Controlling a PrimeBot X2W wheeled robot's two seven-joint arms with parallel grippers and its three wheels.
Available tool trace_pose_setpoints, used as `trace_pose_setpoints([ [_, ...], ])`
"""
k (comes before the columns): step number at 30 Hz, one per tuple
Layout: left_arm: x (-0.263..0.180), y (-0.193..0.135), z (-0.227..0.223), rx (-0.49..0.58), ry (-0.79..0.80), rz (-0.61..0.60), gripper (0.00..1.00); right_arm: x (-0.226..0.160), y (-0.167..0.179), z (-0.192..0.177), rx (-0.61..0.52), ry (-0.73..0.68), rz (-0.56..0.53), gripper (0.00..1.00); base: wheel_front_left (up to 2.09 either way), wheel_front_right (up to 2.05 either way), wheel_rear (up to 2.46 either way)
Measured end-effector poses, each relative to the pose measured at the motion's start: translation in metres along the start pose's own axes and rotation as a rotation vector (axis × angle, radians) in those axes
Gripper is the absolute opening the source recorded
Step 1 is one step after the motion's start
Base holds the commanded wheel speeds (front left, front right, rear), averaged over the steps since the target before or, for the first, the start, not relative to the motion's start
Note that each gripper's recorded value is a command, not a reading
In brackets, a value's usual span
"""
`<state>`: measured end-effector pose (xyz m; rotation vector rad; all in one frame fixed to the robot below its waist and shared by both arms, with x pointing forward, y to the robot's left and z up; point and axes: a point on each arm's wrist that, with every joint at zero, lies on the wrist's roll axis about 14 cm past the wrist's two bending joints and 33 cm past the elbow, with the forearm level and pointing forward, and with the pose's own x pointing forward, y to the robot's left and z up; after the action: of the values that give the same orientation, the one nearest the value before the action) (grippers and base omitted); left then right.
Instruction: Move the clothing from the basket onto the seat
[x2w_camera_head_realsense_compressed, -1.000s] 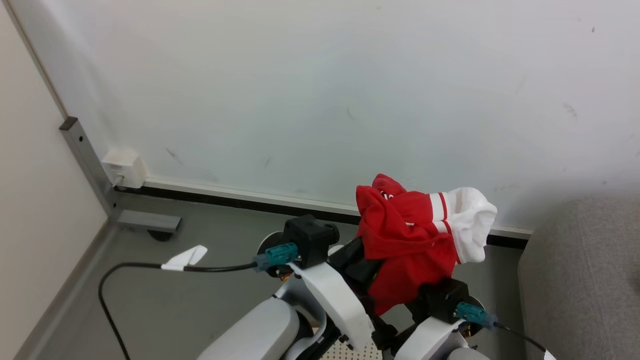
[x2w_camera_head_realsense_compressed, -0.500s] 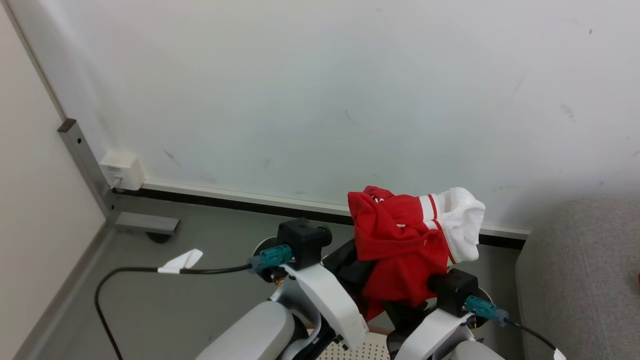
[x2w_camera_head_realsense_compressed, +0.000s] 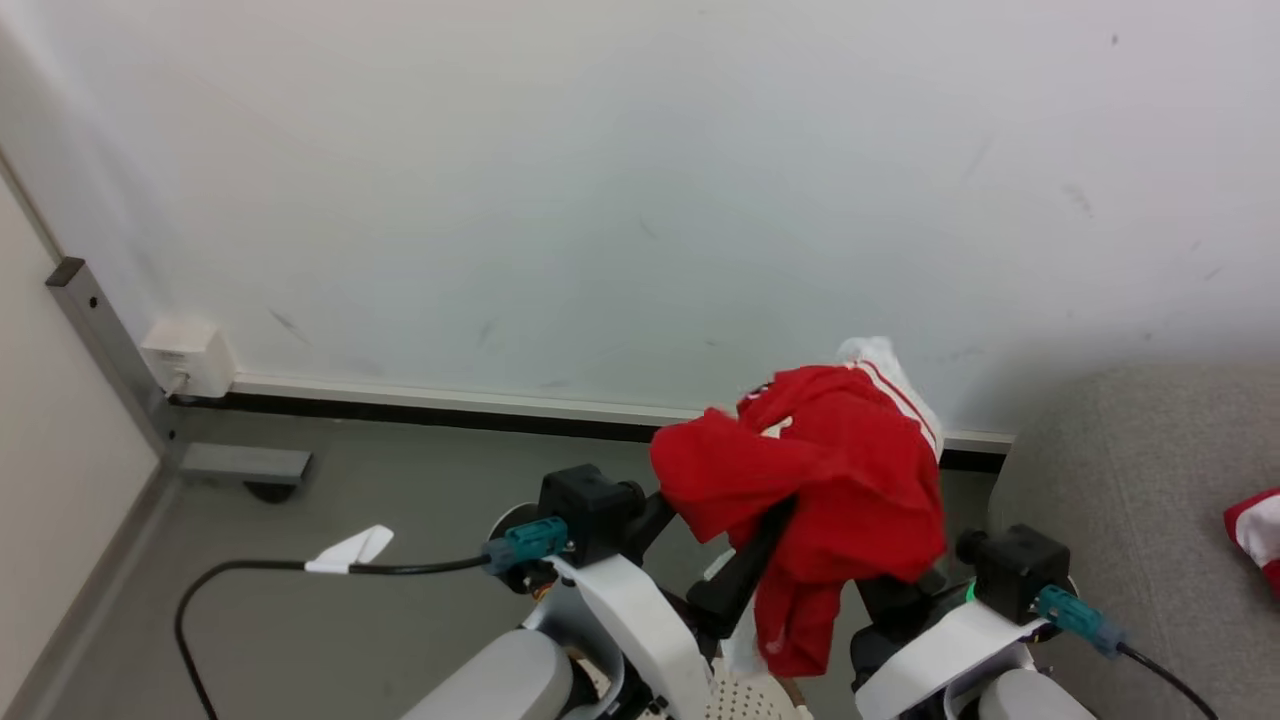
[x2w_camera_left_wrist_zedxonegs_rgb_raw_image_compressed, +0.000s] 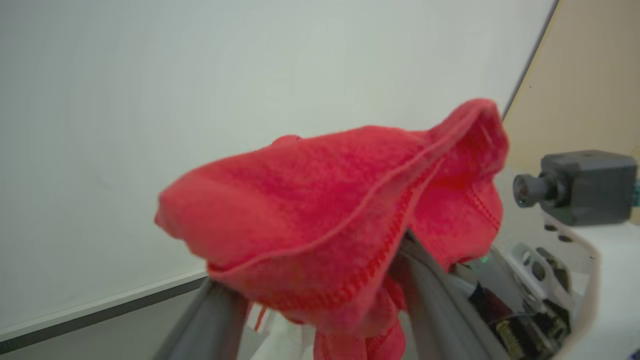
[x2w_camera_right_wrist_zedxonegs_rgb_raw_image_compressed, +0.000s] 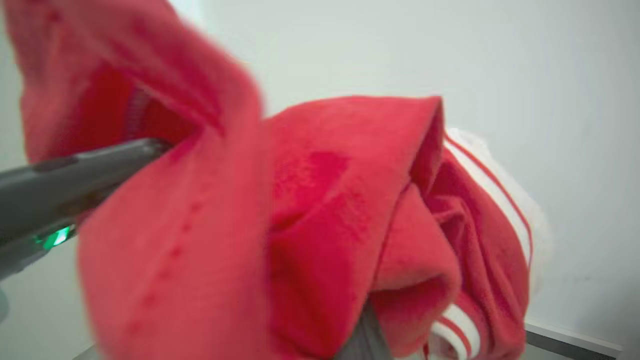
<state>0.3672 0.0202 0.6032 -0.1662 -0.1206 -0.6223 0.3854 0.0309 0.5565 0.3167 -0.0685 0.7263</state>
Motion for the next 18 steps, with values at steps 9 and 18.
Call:
trace_pose_setpoints([
  [9,0.015,-0.031,-0.007,-0.007,-0.001,-0.116,1.00,-0.029,-0.058,0.042,-0.093,-0.105,-0.159,0.00,0.00,0.00,0.00],
  [18,0.036,-0.072,-0.013,-0.009,-0.004,-0.266,1.00,-0.083,-0.113,0.096,-0.235,-0.208,-0.332,0.00,0.00,0.00,0.00],
])
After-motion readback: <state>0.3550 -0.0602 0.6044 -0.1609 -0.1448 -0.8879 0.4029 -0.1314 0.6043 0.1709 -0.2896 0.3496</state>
